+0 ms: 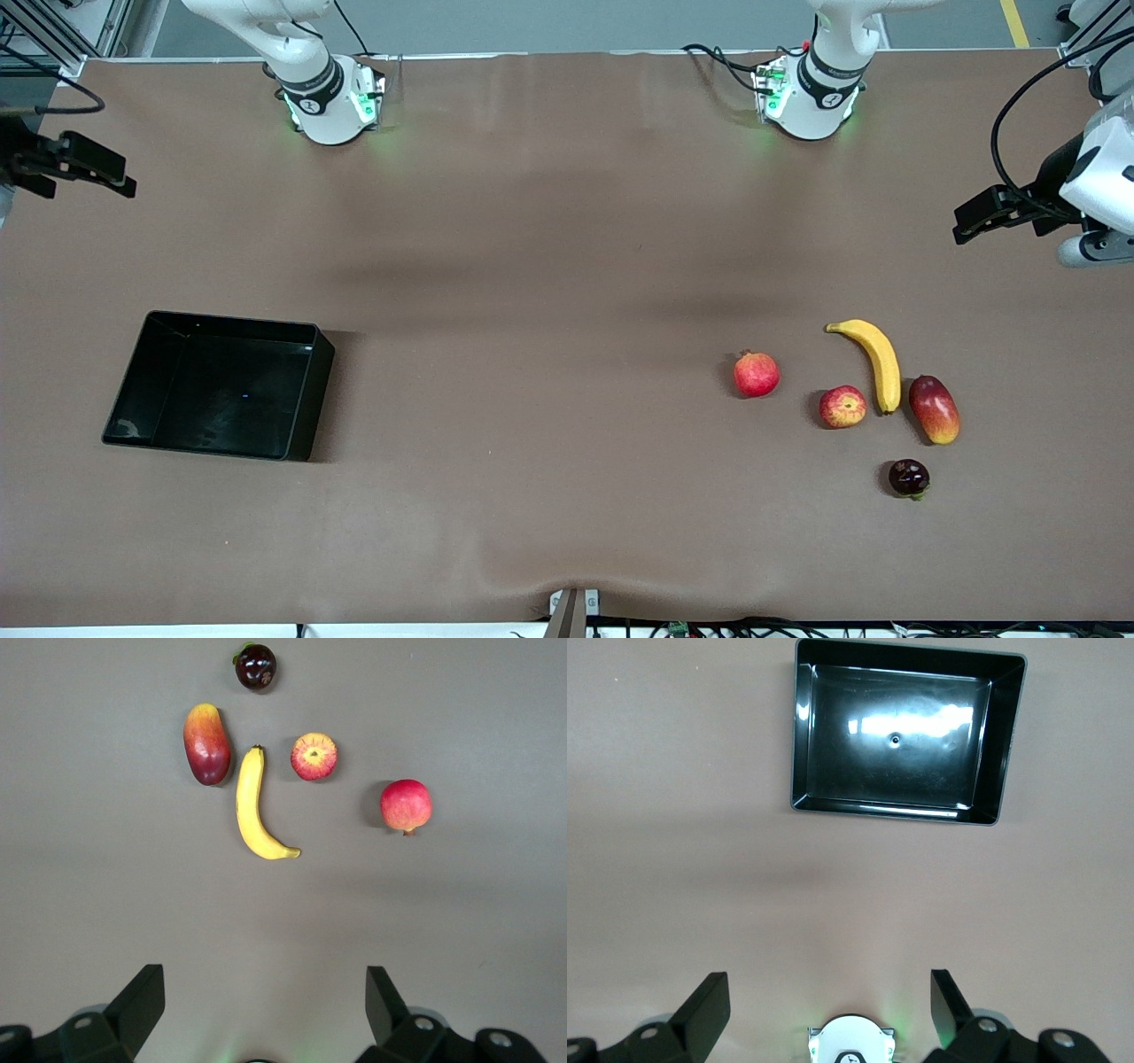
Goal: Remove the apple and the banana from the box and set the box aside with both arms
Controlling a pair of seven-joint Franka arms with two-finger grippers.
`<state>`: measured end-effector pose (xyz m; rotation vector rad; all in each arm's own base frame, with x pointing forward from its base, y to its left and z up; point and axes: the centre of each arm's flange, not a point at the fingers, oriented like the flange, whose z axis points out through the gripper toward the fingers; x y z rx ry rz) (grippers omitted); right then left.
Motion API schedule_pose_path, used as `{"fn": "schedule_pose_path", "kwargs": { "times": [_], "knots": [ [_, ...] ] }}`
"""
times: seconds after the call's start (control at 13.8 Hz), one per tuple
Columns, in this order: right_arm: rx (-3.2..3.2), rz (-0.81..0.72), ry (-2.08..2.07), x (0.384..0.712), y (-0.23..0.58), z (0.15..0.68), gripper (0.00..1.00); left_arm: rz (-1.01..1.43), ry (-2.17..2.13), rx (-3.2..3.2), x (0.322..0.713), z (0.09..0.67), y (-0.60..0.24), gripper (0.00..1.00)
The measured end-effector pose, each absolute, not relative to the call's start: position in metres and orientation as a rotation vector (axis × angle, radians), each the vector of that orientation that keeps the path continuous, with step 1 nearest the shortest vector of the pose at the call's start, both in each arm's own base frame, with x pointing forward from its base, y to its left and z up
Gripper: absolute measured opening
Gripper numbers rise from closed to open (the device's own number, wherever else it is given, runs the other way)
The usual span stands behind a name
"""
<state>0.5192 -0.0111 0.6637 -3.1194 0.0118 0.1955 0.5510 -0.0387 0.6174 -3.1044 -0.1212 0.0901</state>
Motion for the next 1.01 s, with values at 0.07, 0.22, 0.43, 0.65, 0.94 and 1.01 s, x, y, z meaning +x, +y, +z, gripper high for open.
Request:
{"fn": "schedule_pose_path", "kwargs": {
  "times": [0.07, 0.22, 0.43, 0.65, 0.94, 1.01],
  "knots": [
    [-3.121, 0.178, 0.013, 0.5189, -0.0116, 0.6662, 1.00, 0.090, -0.121, -3.104, 0.5511, 0.6174, -0.0386, 1.00],
    [-3.123, 0.138, 0.019, 0.5218, -0.0136, 0.6678, 1.00, 0.090, -0.122, -3.104, 0.5511, 0.6175, -0.0385, 1.00],
    [-3.122, 0.136, 0.019, 0.5227, -0.0137, 0.6659, 1.00, 0.090, -0.122, -3.104, 0.5511, 0.6176, -0.0384, 1.00],
    [-3.122, 0.140, 0.017, 0.5228, -0.0131, 0.6647, 1.00, 0.089, -0.123, -3.104, 0.5511, 0.6176, -0.0380, 1.00],
    [-3.122, 0.143, 0.012, 0.5230, -0.0115, 0.6639, 1.00, 0.089, -0.123, -3.104, 0.5511, 0.6176, -0.0380, 1.00],
    [-3.122, 0.144, 0.011, 0.5231, -0.0113, 0.6637, 1.00, 0.089, -0.123, -3.104, 0.5511, 0.6176, -0.0380, 1.00]
  ]
}}
